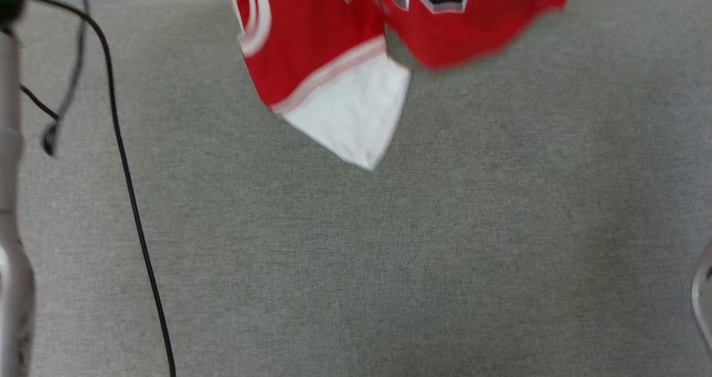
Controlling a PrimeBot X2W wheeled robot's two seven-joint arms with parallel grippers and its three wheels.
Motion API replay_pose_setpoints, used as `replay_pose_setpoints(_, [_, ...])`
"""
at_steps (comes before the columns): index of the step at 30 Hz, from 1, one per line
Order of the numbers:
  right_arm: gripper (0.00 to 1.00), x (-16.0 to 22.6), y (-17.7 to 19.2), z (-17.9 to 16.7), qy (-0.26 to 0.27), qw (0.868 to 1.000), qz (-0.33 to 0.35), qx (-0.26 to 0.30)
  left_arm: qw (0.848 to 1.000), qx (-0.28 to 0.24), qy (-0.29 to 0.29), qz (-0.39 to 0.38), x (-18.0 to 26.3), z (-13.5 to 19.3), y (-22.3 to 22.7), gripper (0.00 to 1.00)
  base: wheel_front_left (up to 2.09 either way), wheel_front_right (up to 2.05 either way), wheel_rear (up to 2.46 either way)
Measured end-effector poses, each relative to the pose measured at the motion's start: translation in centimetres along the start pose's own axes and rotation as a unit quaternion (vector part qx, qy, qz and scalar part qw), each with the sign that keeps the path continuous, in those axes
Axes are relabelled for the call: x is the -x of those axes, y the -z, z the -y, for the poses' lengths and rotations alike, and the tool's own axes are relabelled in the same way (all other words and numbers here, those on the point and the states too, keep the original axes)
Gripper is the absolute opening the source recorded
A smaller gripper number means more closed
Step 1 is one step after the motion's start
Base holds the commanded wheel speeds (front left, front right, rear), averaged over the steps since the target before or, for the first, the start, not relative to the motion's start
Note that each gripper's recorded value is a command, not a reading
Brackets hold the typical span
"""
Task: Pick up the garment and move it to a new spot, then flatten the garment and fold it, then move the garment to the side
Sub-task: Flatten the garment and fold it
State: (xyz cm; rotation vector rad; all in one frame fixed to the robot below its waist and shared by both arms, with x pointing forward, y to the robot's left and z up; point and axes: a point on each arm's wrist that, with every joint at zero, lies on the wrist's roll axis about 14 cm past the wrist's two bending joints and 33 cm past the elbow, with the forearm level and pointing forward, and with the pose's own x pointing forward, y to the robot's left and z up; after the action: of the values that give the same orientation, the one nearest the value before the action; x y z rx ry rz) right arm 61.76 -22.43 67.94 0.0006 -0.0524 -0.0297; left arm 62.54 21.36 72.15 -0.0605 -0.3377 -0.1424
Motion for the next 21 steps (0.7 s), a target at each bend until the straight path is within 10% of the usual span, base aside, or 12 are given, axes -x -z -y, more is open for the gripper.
replay_pose_setpoints(10, [0.00, -4.7, -1.1, -0.9, 0.004, 0.999, 0.038, -0.002, 1.000, -0.012, -0.023, 0.013, -3.5, -2.4, 0.9, 0.00, 0.00, 0.00, 0.00])
replay_pose_setpoints(21, [0.00, -8.8, 11.8, -3.6, -0.018, 0.997, -0.073, -0.001, 0.996, 0.027, -0.043, -0.079, -3.2, -3.8, 13.7, 0.00, 0.00, 0.00, 0.00])
